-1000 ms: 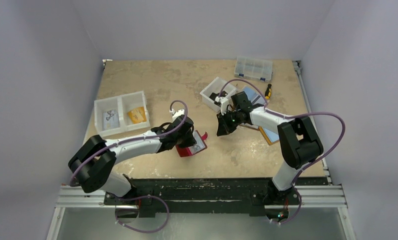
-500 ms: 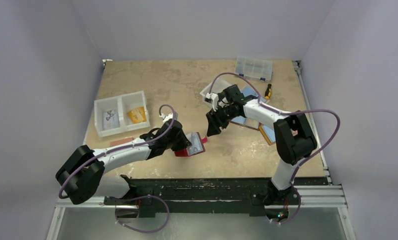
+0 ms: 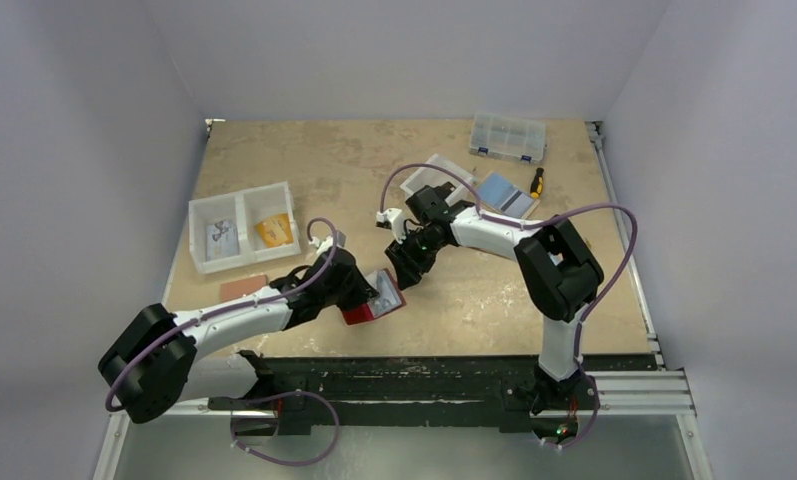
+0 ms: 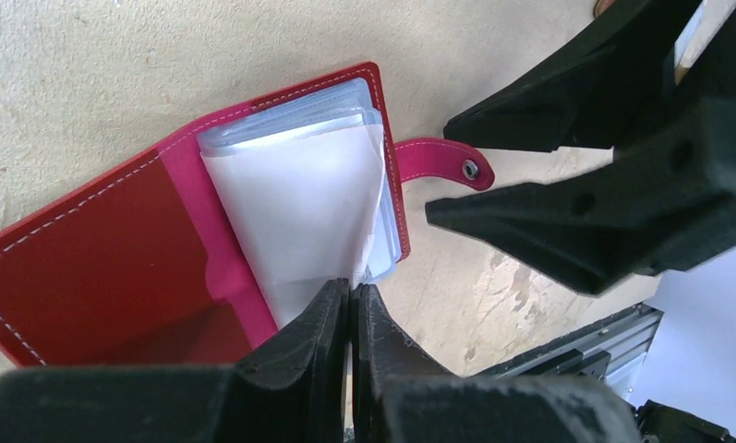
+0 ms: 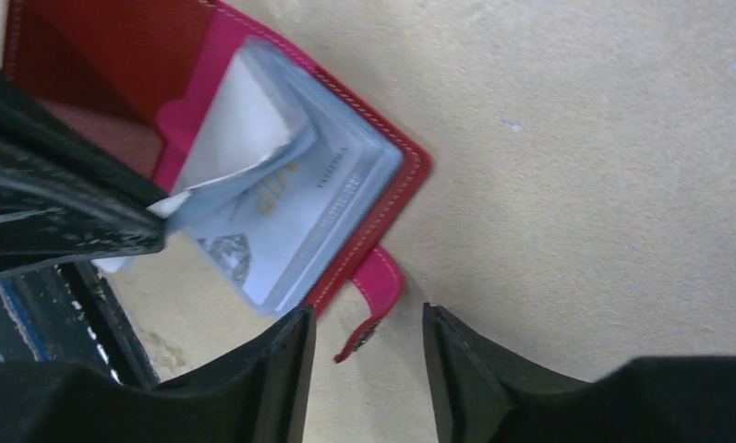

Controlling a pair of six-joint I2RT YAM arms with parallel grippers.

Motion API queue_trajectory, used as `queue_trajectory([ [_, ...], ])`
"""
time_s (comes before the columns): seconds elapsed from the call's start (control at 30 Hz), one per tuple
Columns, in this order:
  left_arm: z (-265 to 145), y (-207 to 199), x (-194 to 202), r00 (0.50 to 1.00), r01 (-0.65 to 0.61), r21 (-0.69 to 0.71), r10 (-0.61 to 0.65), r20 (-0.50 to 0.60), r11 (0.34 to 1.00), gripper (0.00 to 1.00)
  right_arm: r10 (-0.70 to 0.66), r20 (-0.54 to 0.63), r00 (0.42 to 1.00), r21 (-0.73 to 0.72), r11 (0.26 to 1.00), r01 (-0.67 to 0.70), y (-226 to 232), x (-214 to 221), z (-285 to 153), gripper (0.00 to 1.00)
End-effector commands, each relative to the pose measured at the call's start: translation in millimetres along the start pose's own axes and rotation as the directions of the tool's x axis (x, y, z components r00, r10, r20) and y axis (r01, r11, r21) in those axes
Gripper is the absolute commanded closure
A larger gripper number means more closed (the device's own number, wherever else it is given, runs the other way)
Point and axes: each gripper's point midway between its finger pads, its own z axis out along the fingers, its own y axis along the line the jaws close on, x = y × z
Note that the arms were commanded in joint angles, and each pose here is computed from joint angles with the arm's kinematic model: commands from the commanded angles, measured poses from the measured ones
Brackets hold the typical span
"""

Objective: Take the credit cards out of the card holder
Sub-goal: Open the card holder at the center of the board.

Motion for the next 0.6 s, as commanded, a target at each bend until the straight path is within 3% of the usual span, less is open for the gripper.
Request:
queue_trajectory([
  [0.0,-6,-7,-6,0.999,0.043,0.043,-0.044,0.024,0.998,1.0,0.022,0.03,0.999,0.093,0.995,-0.025,-16,-17,-1,0.53],
  [0.2,-11,-4,-5,0.997,0.066,0.052,-0.068,0.033,0.996,1.0,0.041,0.046,0.998,0.12,0.992,-0.046,-22,-18,3,0.96],
  [0.23,-12,-2,-5,0.997,0.07,0.05,-0.071,0.034,0.996,1.0,0.041,0.051,0.998,0.122,0.991,-0.047,-22,-19,3,1.0],
  [0.57,-23,29,-11,0.987,0.126,-0.039,-0.121,0.106,0.991,1.0,0.06,0.172,0.983,0.238,0.966,-0.101,-34,-11,-34,1.0],
])
